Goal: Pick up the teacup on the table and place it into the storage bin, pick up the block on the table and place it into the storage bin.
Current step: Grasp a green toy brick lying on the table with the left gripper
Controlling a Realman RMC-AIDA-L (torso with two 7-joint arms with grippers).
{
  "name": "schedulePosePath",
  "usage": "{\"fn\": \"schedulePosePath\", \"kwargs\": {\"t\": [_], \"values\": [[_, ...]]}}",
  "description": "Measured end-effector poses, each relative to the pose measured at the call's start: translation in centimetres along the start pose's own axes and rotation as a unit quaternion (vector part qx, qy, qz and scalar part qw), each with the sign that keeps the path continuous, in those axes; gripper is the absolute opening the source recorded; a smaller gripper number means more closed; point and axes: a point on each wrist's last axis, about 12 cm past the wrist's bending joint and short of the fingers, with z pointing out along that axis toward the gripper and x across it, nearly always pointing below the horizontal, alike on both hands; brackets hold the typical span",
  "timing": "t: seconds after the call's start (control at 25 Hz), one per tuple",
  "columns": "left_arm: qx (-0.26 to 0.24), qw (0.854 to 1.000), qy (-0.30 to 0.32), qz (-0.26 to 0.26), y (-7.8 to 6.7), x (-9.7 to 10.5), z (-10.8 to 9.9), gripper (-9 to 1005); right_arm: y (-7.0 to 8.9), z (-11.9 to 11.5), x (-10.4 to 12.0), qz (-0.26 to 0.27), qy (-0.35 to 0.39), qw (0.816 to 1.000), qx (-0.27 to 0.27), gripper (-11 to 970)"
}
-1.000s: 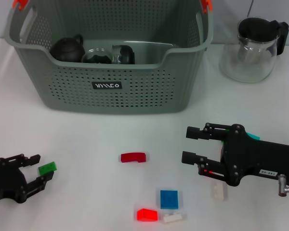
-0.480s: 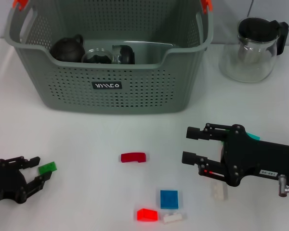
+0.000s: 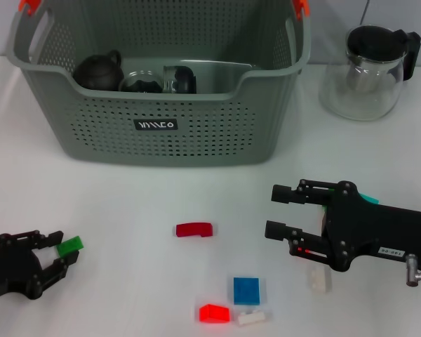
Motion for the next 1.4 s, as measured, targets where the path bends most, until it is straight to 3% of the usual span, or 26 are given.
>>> {"fn": "schedulePosePath", "kwargs": {"t": [0.32,1.4], "values": [[0.020,1.000,-0.007,-0.001,-0.54,-0.05,-0.31,411,-0.02,0.03,-0.02,0.000,0.000,1.000,0.000,564],[-0.001,1.000,0.006,-0.004,-0.14,0.22,0.08,410,0.03,-0.01,-0.01,0.000,-0.001,1.000,-0.001,564]]}}
